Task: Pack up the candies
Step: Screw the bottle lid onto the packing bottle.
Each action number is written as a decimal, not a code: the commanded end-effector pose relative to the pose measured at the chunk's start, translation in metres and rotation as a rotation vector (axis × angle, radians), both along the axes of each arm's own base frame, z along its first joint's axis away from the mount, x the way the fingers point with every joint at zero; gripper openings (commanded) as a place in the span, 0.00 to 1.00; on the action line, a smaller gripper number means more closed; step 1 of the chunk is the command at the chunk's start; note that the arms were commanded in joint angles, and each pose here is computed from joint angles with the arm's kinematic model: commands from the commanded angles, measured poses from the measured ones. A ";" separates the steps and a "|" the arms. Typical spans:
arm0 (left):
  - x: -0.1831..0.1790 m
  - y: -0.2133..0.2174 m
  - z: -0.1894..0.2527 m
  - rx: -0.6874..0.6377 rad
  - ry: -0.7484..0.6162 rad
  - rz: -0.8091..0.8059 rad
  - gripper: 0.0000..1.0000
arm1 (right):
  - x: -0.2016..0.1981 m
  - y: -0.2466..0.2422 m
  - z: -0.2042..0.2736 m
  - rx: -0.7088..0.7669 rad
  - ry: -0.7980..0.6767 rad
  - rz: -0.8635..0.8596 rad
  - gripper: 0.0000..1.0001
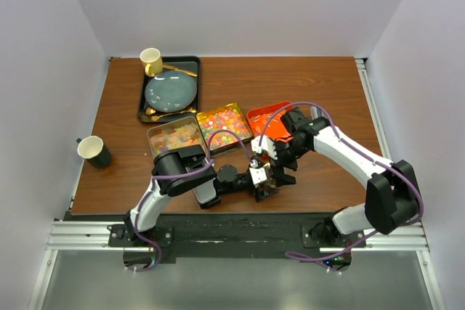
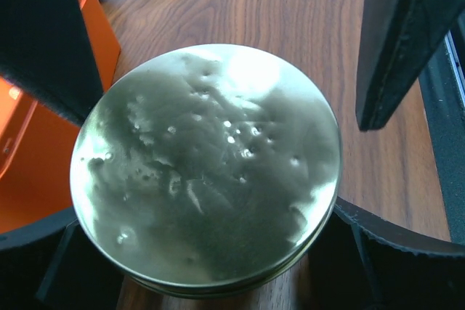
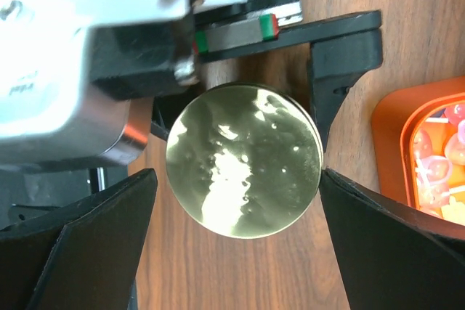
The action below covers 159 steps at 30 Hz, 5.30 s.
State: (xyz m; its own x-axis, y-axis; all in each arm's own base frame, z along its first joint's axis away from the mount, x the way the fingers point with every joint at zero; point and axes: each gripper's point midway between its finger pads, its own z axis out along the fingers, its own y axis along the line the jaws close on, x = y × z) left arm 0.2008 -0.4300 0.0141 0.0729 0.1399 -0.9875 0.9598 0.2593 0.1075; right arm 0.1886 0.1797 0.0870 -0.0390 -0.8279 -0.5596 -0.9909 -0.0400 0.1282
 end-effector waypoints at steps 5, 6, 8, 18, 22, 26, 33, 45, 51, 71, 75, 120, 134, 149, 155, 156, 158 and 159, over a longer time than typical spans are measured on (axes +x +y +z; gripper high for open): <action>-0.005 0.060 -0.108 0.383 0.129 0.067 0.00 | -0.042 -0.031 -0.009 -0.085 0.047 0.046 0.96; -0.004 0.060 -0.109 0.384 0.131 0.070 0.00 | -0.046 -0.036 -0.009 -0.100 0.052 0.049 0.97; -0.004 0.060 -0.108 0.384 0.126 0.072 0.00 | -0.054 -0.042 -0.012 -0.117 0.061 0.058 0.97; -0.009 0.059 -0.111 0.397 0.123 0.038 0.00 | -0.058 -0.058 -0.001 -0.166 0.019 0.019 0.96; -0.010 0.060 -0.113 0.405 0.119 0.032 0.00 | -0.038 -0.055 0.015 -0.153 -0.031 -0.040 0.97; -0.011 0.059 -0.113 0.409 0.117 0.026 0.00 | -0.021 -0.044 0.027 -0.112 -0.037 -0.059 0.96; -0.012 0.058 -0.112 0.411 0.114 0.020 0.00 | 0.009 -0.011 0.041 0.001 -0.051 -0.066 0.97; -0.012 0.059 -0.115 0.422 0.117 0.024 0.00 | 0.021 0.014 0.022 0.045 0.013 -0.003 0.97; -0.011 0.059 -0.116 0.424 0.120 0.028 0.00 | 0.014 0.016 0.019 0.047 0.036 0.026 0.97; -0.004 0.062 -0.116 0.423 0.128 0.066 0.00 | -0.036 -0.026 0.002 -0.081 0.092 0.053 0.96; -0.004 0.061 -0.117 0.424 0.129 0.065 0.00 | -0.044 -0.034 0.002 -0.102 0.081 0.046 0.96; -0.011 0.059 -0.121 0.428 0.151 0.026 0.00 | 0.015 0.002 0.014 0.039 -0.100 0.283 0.99; -0.011 0.059 -0.122 0.431 0.157 0.029 0.00 | 0.005 -0.003 -0.008 -0.007 -0.109 0.333 0.99; -0.011 0.060 -0.123 0.433 0.159 0.032 0.00 | 0.004 -0.005 -0.023 -0.026 -0.073 0.158 0.66; -0.009 0.060 -0.122 0.430 0.156 0.042 0.00 | -0.005 -0.009 -0.027 -0.017 -0.059 -0.021 0.65; -0.009 0.060 -0.122 0.431 0.155 0.043 0.00 | -0.010 -0.010 -0.030 -0.022 -0.033 -0.053 0.65; -0.008 0.060 -0.122 0.428 0.154 0.047 0.00 | -0.013 -0.010 -0.029 -0.015 -0.022 -0.079 0.64; -0.008 0.059 -0.121 0.425 0.153 0.045 0.00 | -0.015 -0.011 -0.031 -0.017 -0.008 -0.091 0.64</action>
